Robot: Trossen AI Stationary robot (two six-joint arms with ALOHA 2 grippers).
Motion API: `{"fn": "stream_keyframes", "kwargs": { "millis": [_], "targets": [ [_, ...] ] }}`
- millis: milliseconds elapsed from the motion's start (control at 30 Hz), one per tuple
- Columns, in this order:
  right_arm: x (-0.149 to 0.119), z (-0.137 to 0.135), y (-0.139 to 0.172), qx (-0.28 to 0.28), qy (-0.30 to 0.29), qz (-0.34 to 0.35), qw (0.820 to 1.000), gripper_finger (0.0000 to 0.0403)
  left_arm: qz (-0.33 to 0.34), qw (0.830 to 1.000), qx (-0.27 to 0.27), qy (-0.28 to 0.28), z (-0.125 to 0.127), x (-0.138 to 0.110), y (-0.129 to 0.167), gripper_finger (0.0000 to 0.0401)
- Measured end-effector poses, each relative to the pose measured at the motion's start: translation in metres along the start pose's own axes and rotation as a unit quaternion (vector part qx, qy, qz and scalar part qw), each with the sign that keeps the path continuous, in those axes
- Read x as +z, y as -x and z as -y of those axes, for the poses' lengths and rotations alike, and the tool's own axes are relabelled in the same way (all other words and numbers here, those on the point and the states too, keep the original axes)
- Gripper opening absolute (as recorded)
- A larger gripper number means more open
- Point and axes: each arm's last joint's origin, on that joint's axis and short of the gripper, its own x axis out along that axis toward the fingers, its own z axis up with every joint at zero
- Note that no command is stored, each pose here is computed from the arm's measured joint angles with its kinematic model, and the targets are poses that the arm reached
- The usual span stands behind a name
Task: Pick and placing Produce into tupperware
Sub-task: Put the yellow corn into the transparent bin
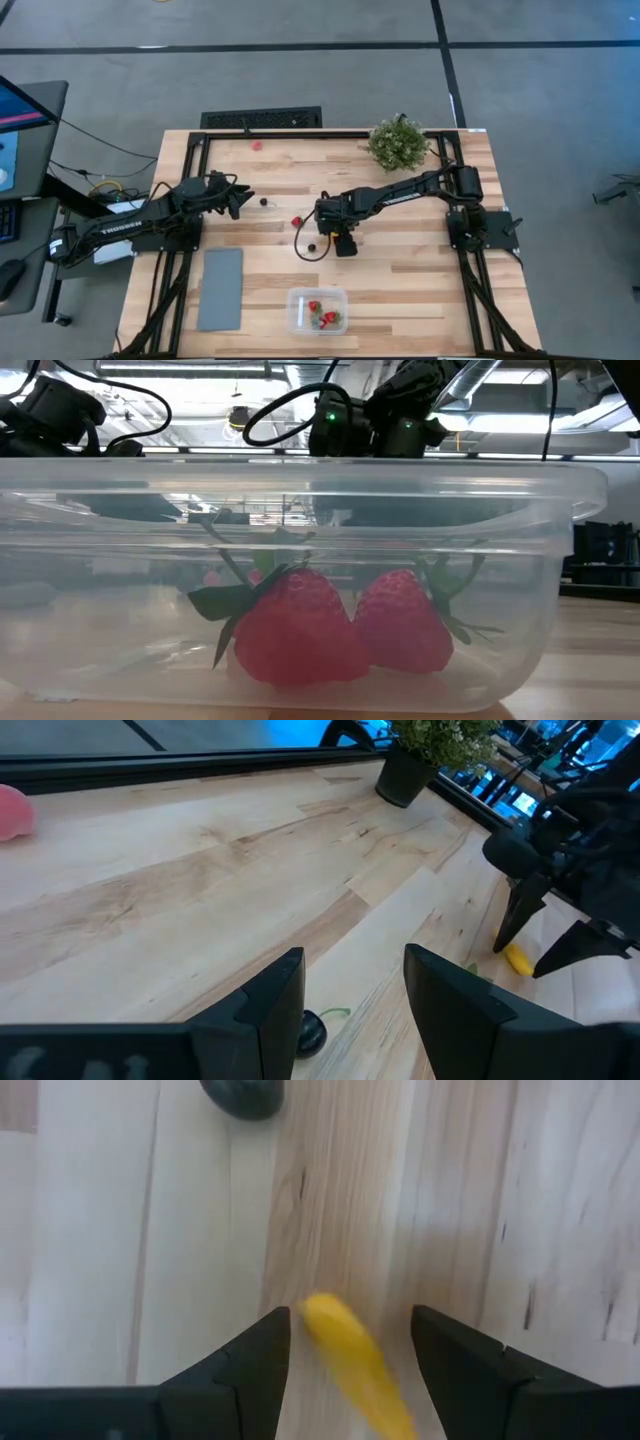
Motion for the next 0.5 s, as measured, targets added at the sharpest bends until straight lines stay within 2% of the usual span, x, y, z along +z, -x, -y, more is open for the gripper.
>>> {"fn": "stream_keyframes", "kwargs": {
  "millis": [367, 500],
  "targets": [
    [-0.004, -0.0006, 0.0001, 0.002, 0.015, -0.021, 1.0, 0.0234, 0.0, 1.0, 0.0, 0.0, 0.0, 0.0, 0.0, 0.0163],
    [-0.0036, -0.0005, 0.0001, 0.001, -0.006, -0.019, 1.0, 0.0234, 0.0, 1.0, 0.0, 0.0, 0.0, 0.0001, 0.0, 0.0163]
  ]
}}
